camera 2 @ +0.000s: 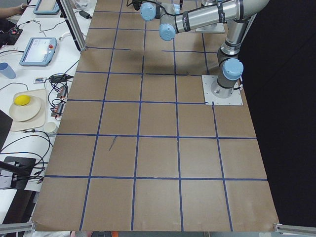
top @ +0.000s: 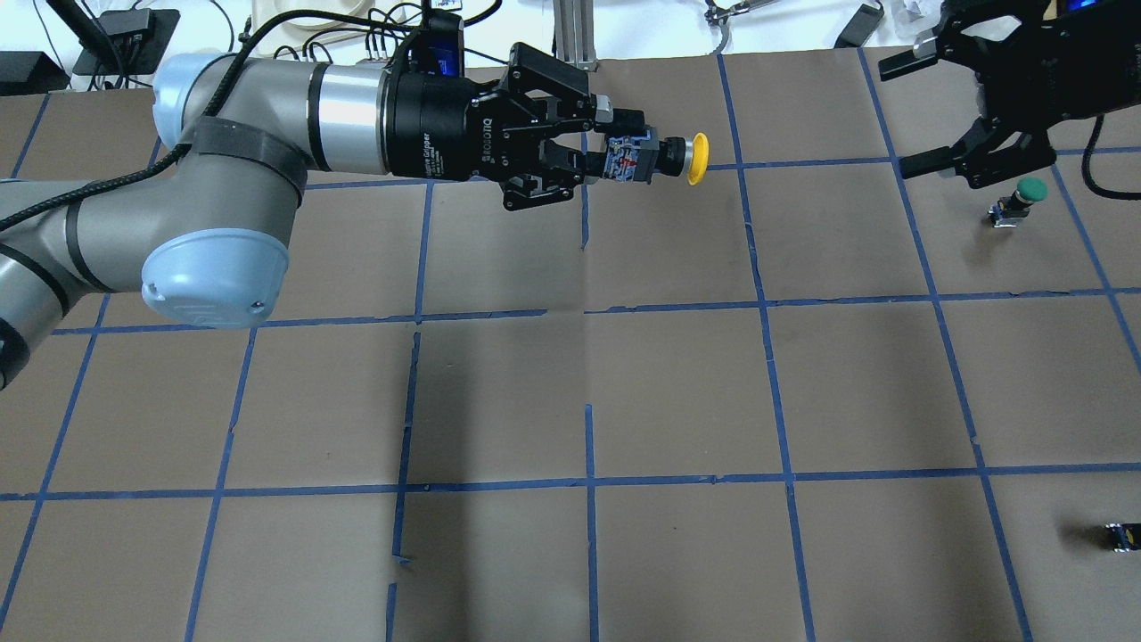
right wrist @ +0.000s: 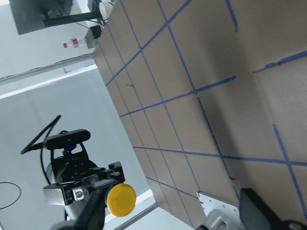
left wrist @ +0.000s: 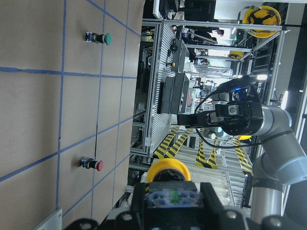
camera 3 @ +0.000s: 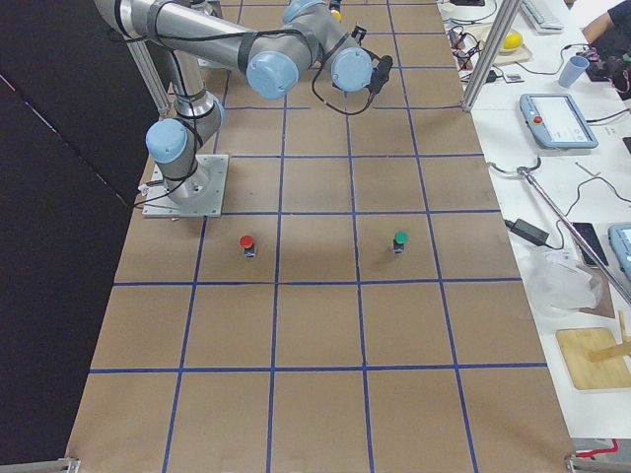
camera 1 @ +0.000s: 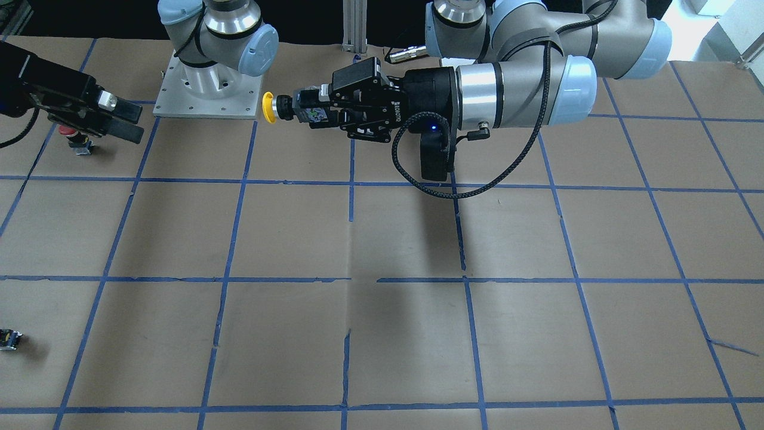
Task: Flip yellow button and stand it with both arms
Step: 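Hold the button up while the right gripper reaches toward its yellow cap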
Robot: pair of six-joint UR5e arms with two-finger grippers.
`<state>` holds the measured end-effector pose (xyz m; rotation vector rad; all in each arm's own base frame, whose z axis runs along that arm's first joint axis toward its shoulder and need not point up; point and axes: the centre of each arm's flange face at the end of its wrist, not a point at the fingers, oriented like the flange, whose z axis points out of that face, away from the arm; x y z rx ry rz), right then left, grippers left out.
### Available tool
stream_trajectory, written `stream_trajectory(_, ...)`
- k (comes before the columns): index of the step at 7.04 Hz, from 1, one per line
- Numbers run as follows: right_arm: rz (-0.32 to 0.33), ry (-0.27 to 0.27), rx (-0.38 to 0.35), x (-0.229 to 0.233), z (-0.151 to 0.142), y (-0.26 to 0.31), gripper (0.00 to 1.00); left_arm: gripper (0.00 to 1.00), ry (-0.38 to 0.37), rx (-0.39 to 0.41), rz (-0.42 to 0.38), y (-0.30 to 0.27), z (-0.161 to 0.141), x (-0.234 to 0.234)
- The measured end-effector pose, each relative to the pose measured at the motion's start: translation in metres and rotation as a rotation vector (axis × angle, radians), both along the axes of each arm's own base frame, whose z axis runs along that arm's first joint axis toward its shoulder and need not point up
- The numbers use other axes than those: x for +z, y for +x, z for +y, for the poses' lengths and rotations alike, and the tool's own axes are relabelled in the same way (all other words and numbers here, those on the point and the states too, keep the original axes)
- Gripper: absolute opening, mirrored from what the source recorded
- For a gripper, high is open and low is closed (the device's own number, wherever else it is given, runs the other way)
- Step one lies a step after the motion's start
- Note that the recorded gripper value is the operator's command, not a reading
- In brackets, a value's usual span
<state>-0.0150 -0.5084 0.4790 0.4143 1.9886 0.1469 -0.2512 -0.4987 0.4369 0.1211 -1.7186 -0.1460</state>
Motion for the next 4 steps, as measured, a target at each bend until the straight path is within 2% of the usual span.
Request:
stream_trajectory(2,-0.153,-0.117,-0.092,0.003,-0.017,0.012,1.0,0.0,-0.036,0.0,0.06,0.001,-0.003,0.01)
stream_trajectory(3,-0.189,-0.122,-0.109,-0.006,-0.017,0.016,0.99,0.0,-0.054,0.003,0.082,0.004,-0.007,0.012)
stream_trajectory(4,-0.209,-0.1,-0.106,-0.016,-0.008,0.027,0.99,0.0,-0.056,0.004,0.113,0.005,-0.01,0.012)
